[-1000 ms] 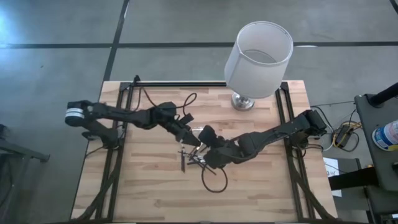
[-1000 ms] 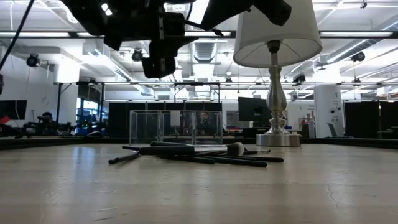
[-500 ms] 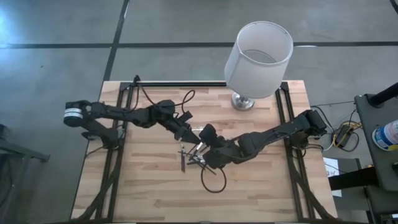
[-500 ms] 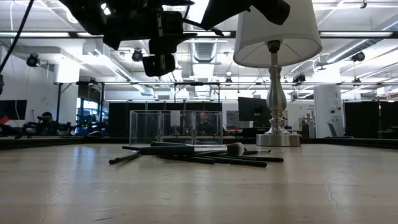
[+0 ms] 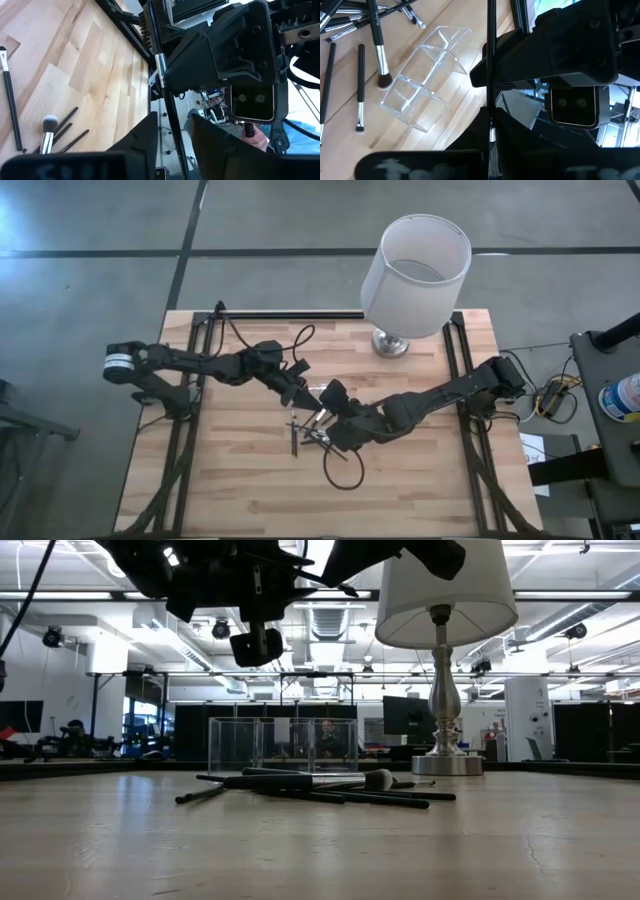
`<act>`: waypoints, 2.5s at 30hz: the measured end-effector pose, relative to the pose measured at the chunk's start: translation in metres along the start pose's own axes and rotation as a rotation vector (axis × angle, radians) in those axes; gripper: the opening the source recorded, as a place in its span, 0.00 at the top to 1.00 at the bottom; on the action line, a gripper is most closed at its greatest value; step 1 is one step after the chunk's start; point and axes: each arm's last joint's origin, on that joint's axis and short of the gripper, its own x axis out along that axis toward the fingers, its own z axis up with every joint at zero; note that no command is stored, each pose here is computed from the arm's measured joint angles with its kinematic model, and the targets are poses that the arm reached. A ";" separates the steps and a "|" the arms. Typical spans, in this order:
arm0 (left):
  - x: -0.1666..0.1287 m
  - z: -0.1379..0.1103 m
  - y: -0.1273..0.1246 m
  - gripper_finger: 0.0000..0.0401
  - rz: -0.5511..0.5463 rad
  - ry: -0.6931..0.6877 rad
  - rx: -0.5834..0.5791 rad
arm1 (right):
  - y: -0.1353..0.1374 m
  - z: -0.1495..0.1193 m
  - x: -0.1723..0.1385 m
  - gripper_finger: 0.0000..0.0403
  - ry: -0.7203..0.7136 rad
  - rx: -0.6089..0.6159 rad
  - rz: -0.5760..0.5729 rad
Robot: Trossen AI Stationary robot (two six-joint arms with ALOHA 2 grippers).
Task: Put items in baskets/containers
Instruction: Put the brow brush into the transparent organizer
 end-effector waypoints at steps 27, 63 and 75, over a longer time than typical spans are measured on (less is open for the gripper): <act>0.001 0.000 0.001 0.98 0.035 -0.028 0.066 | -0.001 0.001 -0.001 0.94 0.018 -0.030 -0.038; -0.064 -0.033 -0.071 0.98 0.385 -0.550 0.529 | -0.056 -0.050 -0.004 0.73 -0.600 1.899 0.059; -0.079 -0.050 -0.067 0.98 0.370 -0.600 0.534 | -0.076 -0.065 0.048 0.73 -0.679 1.948 0.242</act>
